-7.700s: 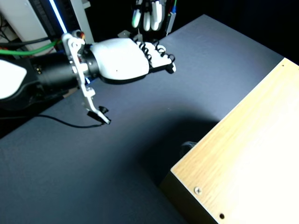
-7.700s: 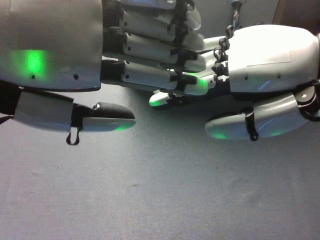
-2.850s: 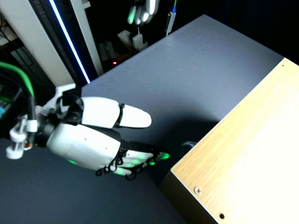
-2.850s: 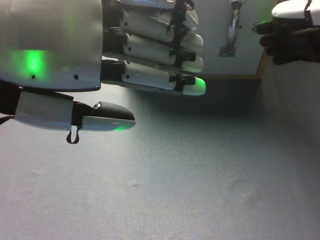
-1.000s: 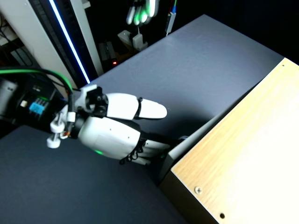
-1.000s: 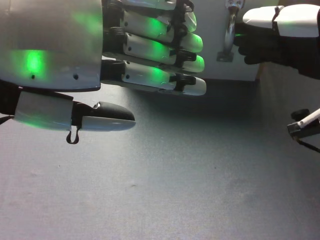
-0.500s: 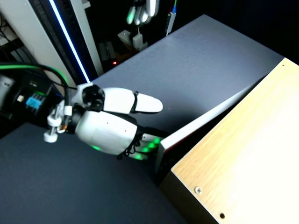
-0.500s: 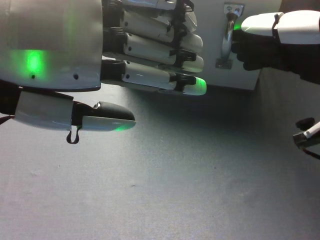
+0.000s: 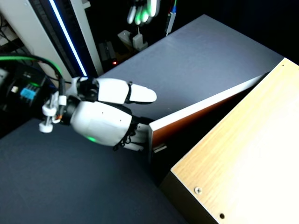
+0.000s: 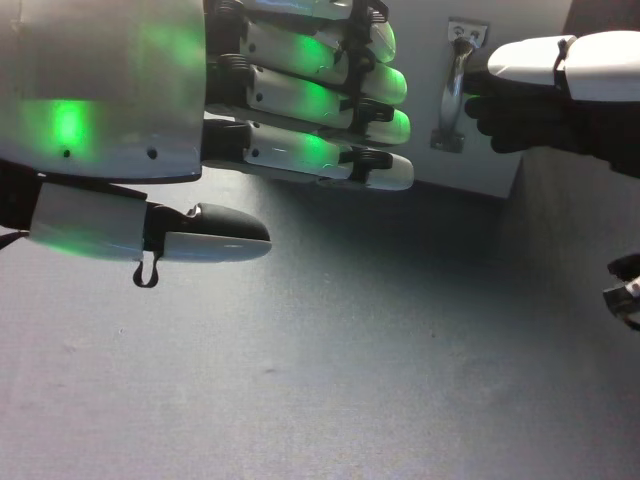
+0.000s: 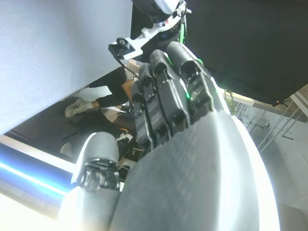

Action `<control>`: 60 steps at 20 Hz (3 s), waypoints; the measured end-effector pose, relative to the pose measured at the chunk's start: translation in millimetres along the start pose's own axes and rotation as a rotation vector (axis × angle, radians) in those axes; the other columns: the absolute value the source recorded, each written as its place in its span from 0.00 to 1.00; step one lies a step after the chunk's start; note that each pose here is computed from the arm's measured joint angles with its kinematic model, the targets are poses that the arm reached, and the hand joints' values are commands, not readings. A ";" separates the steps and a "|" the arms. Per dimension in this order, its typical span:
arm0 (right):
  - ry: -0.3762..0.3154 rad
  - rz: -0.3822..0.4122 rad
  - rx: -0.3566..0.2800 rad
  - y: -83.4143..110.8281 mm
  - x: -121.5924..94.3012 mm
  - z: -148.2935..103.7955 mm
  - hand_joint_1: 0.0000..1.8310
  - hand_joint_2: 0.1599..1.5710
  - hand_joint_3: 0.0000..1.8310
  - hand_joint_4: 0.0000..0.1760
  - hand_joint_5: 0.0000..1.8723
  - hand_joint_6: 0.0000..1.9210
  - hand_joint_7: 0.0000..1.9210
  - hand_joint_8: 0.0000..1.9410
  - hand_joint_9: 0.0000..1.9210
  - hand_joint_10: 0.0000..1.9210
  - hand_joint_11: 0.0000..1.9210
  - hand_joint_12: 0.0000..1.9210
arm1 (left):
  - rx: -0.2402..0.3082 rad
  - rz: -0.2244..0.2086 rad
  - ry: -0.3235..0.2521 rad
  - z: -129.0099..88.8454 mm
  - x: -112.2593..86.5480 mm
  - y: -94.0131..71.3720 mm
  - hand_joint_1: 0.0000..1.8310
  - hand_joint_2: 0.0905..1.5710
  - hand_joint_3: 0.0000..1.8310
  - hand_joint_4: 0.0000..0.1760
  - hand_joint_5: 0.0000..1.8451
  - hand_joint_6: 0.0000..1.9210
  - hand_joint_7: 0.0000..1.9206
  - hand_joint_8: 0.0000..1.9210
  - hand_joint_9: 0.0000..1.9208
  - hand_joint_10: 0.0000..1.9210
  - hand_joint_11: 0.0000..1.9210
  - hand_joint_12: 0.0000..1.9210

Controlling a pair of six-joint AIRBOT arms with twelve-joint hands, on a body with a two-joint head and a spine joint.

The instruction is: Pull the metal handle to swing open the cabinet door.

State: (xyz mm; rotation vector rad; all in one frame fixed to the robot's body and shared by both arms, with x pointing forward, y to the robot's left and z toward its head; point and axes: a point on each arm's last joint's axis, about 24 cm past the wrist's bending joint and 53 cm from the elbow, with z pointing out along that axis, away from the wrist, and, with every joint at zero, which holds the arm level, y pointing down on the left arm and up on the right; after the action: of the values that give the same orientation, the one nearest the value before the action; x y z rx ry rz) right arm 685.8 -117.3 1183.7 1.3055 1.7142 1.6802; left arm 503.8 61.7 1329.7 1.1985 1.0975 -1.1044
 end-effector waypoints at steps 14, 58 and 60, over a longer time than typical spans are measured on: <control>0.000 -0.110 0.015 -6.0 -3.3 -17.5 0.00 1.00 0.06 0.00 0.13 0.00 0.13 0.00 0.12 0.00 0.00 0.34 | 0.000 0.000 0.000 0.0 -0.1 0.1 0.00 1.00 0.06 0.00 0.22 0.00 0.23 0.00 0.22 0.00 0.03 0.42; 0.094 -0.934 -0.026 0.2 -25.8 -44.9 0.00 1.00 0.07 0.00 0.15 0.00 0.14 0.00 0.12 0.00 0.00 0.33 | -0.001 0.001 0.000 0.0 -0.1 0.2 0.00 1.00 0.05 0.00 0.17 0.00 0.18 0.00 0.17 0.00 0.00 0.38; 0.090 -0.952 -0.030 2.6 -30.4 -46.4 0.00 1.00 0.08 0.00 0.14 0.00 0.14 0.00 0.12 0.00 0.00 0.32 | 0.000 0.000 -0.001 0.0 -0.2 0.1 0.00 1.00 0.05 0.00 0.17 0.00 0.19 0.00 0.17 0.00 0.00 0.39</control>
State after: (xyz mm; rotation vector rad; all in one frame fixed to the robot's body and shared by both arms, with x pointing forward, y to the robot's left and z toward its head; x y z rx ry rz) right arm 663.5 -168.1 1185.5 0.2608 1.8900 1.1711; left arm 503.9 61.7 1329.9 1.1979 1.0969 -1.1040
